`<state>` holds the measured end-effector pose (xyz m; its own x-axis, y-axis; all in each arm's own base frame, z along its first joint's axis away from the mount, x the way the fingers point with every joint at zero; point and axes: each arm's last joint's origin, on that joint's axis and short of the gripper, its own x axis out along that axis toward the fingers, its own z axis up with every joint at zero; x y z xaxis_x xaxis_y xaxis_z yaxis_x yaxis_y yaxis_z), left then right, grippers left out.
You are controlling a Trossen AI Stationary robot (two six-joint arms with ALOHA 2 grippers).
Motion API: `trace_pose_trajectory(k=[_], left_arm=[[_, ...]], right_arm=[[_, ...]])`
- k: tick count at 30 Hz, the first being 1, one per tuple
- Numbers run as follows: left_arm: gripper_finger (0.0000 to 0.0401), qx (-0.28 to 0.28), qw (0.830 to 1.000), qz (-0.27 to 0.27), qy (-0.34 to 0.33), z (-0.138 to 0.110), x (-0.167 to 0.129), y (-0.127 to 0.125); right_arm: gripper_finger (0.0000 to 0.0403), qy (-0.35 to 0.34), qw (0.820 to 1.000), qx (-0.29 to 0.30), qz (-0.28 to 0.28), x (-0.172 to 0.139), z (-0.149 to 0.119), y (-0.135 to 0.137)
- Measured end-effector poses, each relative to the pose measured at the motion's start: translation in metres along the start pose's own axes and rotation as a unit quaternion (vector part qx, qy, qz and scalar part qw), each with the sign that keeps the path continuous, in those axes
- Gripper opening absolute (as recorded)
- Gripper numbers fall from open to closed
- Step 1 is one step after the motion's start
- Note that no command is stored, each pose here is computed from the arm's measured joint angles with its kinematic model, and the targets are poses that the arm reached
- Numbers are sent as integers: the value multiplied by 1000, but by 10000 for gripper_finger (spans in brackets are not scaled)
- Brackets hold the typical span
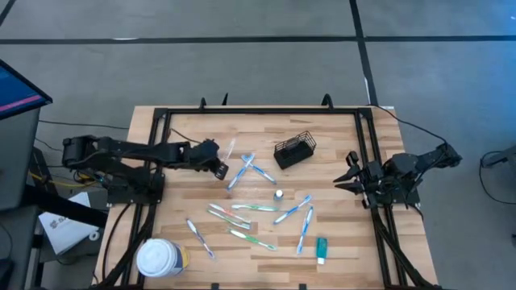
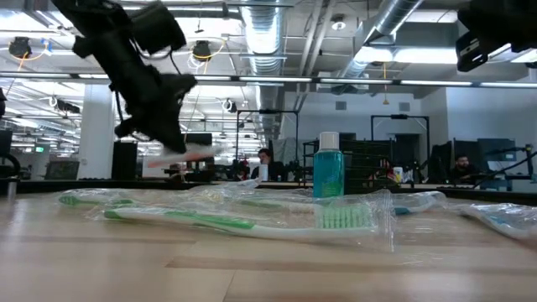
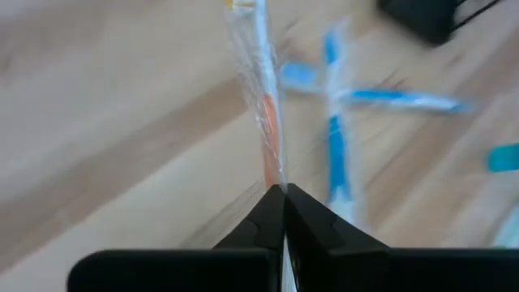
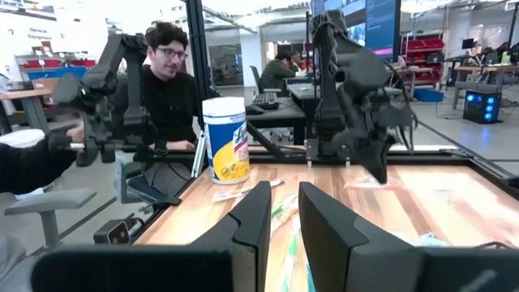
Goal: Pick & Place toothbrushing station
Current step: Put the orange toothbrush into the mesh organizer
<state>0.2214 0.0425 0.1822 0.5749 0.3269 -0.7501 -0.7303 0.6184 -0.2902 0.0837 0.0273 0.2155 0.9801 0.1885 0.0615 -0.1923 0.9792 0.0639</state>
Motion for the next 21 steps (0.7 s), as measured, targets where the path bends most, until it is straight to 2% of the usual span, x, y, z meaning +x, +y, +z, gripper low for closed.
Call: trace_pose_trajectory(k=[5,10,15,21], left_arm=[[0,44,990,-98,-90,10,-25,-21],[0,107,960,-187,-177,15,-43,-46],[0,156,930,-224,-246,15,-41,-66],[0,171,901,-255,-306,17,-27,-83]], right_arm=[[58,-21,999,4,-37,7,5,-1],[58,-41,996,-18,-81,22,10,-2],[58,-65,989,-54,-119,38,14,-9],[58,-76,983,-52,-159,52,13,-22]])
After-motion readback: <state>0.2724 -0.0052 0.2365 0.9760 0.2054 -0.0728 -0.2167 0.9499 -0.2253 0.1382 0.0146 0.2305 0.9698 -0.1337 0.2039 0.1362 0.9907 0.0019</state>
